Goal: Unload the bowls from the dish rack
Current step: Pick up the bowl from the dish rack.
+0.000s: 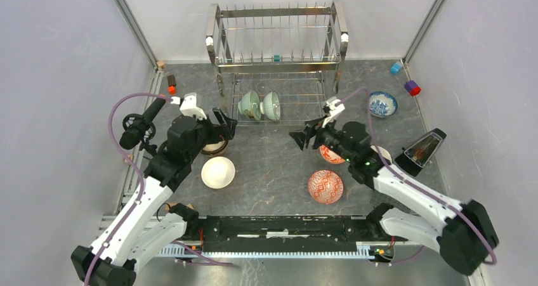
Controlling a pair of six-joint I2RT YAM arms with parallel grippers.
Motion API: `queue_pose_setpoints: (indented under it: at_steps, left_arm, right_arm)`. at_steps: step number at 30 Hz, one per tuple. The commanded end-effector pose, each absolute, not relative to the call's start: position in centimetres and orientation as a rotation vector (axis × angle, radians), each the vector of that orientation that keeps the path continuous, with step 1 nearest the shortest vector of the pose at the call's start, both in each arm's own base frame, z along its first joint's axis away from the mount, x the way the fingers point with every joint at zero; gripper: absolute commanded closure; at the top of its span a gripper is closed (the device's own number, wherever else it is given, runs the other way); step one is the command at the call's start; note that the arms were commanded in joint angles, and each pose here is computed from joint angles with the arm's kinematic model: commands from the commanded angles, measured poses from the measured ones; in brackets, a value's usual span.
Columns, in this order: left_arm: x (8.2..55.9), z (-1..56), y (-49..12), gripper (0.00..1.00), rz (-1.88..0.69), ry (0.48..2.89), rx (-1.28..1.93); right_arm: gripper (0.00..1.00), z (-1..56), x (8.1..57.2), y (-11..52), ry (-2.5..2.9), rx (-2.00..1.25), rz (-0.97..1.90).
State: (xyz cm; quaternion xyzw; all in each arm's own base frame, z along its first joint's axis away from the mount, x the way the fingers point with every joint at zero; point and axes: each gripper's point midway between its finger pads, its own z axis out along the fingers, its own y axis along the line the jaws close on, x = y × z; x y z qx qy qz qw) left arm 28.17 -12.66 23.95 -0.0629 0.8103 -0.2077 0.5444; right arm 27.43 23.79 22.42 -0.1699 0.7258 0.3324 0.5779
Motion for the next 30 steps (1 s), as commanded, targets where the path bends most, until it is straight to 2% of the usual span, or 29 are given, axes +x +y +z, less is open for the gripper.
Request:
queue_pose_setpoints:
  at_steps: [1, 5, 14, 19, 30]
  left_arm:
    - [26.5, 23.8, -13.6, 0.0, -0.588, 1.905, -0.095]
    - [25.9, 23.4, -14.1, 0.0, -0.616, 1.89, -0.037]
    - [25.1, 23.0, -13.6, 0.0, -0.632, 1.865, -0.06]
    - [24.8, 23.3, -13.6, 0.0, -0.653, 1.836, -0.066]
    - [24.7, 23.1, -13.8, 0.01, -0.664, 1.844, -0.057]
  right_arm:
    - [0.25, 24.3, 30.0, 26.0, 1.571, -0.326, 0.776]
    - [0.31, 22.9, 32.9, 27.5, 1.575, -0.203, 0.814]
    - [0.32, 21.7, 37.9, 31.1, 1.531, -0.119, 0.861]
    - [0.32, 20.2, 40.0, 31.9, 1.548, -0.079, 0.862]
    - [0.41, 18.2, 42.7, 33.2, 1.545, -0.001, 0.983]
